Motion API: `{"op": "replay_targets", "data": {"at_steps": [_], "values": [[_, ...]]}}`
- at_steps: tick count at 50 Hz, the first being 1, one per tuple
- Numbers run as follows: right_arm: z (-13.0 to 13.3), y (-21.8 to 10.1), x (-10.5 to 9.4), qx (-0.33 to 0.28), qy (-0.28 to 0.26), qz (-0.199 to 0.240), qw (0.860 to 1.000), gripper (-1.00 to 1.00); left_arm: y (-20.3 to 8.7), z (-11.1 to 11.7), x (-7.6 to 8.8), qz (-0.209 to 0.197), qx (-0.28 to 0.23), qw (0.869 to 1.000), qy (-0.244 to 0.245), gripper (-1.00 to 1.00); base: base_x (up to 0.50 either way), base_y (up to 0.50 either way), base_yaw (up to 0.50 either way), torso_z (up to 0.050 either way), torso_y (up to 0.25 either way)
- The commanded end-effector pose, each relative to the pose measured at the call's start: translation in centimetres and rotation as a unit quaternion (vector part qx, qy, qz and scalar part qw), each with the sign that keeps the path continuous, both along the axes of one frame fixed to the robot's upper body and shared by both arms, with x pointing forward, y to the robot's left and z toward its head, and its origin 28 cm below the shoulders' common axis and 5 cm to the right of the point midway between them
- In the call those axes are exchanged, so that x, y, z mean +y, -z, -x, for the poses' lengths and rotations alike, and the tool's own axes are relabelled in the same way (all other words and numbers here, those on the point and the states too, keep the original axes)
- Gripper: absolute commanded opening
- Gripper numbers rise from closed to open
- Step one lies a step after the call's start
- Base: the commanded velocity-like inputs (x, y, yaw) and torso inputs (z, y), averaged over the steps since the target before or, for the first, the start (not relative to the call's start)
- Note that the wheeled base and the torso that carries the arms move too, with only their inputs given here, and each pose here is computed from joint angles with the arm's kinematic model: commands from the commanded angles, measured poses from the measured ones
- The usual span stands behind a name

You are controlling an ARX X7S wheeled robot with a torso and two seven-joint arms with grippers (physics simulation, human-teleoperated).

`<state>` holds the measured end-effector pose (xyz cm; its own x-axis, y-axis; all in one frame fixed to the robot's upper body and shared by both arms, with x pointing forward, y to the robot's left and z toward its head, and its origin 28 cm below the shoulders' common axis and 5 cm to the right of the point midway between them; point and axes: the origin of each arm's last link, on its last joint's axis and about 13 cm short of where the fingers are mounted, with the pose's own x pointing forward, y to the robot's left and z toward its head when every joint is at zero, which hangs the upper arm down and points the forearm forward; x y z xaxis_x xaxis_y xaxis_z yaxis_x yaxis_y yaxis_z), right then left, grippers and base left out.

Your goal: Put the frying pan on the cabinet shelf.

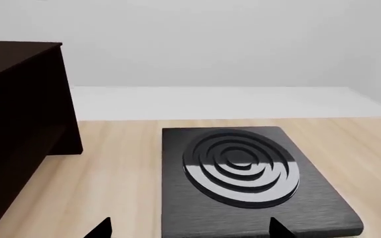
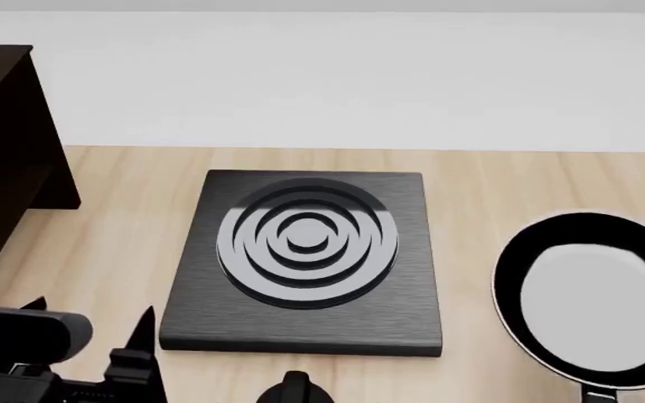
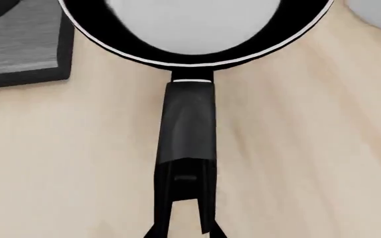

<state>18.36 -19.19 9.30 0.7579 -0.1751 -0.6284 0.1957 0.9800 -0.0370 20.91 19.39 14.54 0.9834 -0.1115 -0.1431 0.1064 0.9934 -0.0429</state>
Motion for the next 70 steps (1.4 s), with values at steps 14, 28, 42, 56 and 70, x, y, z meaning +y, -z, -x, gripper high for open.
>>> {"op": "replay_targets", "data": {"at_steps": [14,28,42,56,70], "values": [[-4.0,-9.2,3.1,-0.146,-0.171,0.021,0.974,-1.0,-1.8,-2.6,0.6,0.058,-0.024,0.997,0.044,1.0,0.0,0.0,0.0,0.0,0.001],[-5.1,-10.4,5.0,-0.189,-0.244,0.002,0.951,-1.0,-3.5,-4.8,0.9,0.133,0.008,0.985,0.109,1.0,0.0,0.0,0.0,0.0,0.002],[-4.9,-11.8,6.5,-0.211,-0.282,0.004,0.936,-1.0,-5.6,-6.3,0.7,0.15,0.002,0.979,0.139,1.0,0.0,0.0,0.0,0.001,0.001],[-4.4,-13.3,7.5,-0.235,-0.3,-0.002,0.925,-1.0,-5.6,-5.3,-0.6,0.149,0.03,0.972,0.182,1.0,0.0,0.0,0.0,0.0,0.001],[-4.1,-13.1,8.5,-0.241,-0.322,0.006,0.916,-1.0,-6.8,-4.2,-2.3,0.237,0.043,0.947,0.211,1.0,0.0,0.0,0.0,0.001,0.002]]}}
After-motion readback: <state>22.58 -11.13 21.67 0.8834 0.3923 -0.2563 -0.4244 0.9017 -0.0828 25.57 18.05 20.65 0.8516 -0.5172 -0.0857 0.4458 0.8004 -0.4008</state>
